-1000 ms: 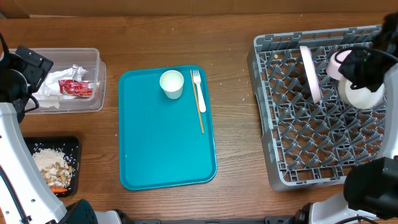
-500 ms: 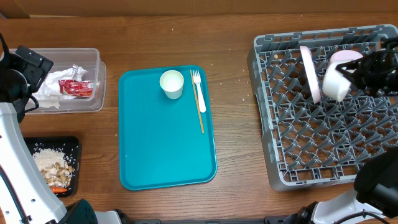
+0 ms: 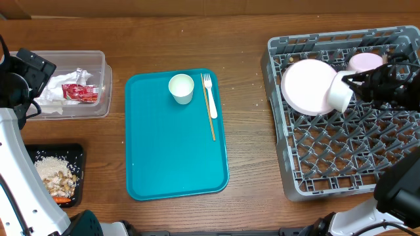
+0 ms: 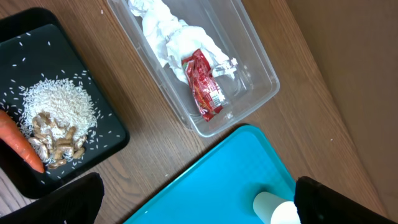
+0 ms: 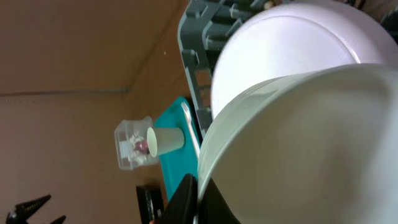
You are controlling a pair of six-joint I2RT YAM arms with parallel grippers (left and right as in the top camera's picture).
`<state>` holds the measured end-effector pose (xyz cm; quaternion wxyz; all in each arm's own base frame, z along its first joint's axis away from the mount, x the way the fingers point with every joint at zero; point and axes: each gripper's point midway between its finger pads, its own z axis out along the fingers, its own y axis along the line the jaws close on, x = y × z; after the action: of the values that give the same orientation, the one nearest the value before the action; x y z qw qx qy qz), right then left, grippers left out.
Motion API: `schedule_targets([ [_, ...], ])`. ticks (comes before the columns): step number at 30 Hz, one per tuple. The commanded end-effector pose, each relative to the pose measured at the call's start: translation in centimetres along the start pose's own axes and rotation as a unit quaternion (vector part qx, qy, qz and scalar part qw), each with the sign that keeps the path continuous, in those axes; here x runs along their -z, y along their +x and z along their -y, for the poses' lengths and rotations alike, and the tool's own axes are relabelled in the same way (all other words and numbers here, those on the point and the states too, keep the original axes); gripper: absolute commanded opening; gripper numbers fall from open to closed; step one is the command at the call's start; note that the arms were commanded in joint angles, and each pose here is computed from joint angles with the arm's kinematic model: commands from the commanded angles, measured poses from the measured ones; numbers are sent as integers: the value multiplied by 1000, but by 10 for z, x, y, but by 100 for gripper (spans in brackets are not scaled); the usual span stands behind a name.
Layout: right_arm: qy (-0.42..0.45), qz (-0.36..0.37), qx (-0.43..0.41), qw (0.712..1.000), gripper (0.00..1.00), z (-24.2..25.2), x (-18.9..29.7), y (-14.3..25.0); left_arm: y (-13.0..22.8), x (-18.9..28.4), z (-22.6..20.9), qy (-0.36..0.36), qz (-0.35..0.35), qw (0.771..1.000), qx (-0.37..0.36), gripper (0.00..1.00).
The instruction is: Sort waste into correct bins and load items into the dishwasher
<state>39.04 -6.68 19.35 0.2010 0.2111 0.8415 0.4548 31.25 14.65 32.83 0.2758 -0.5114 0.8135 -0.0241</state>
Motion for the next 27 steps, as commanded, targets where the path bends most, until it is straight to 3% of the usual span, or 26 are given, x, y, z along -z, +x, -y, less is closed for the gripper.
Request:
schedule_targets([
  [1,1,20,-32,999,4,14,12,-8,0,1,0,0,0,1000,7,100],
  [11,3,31,-59,998,4,33,25,-4,0,1,0,0,0,1000,7,100],
  [21,-99,29,-48,994,4,3,25,-3,0,1,0,0,0,1000,7,100],
  [27,-50,19,-69,996,4,27,18,7,0,1,0,0,0,1000,7,100],
])
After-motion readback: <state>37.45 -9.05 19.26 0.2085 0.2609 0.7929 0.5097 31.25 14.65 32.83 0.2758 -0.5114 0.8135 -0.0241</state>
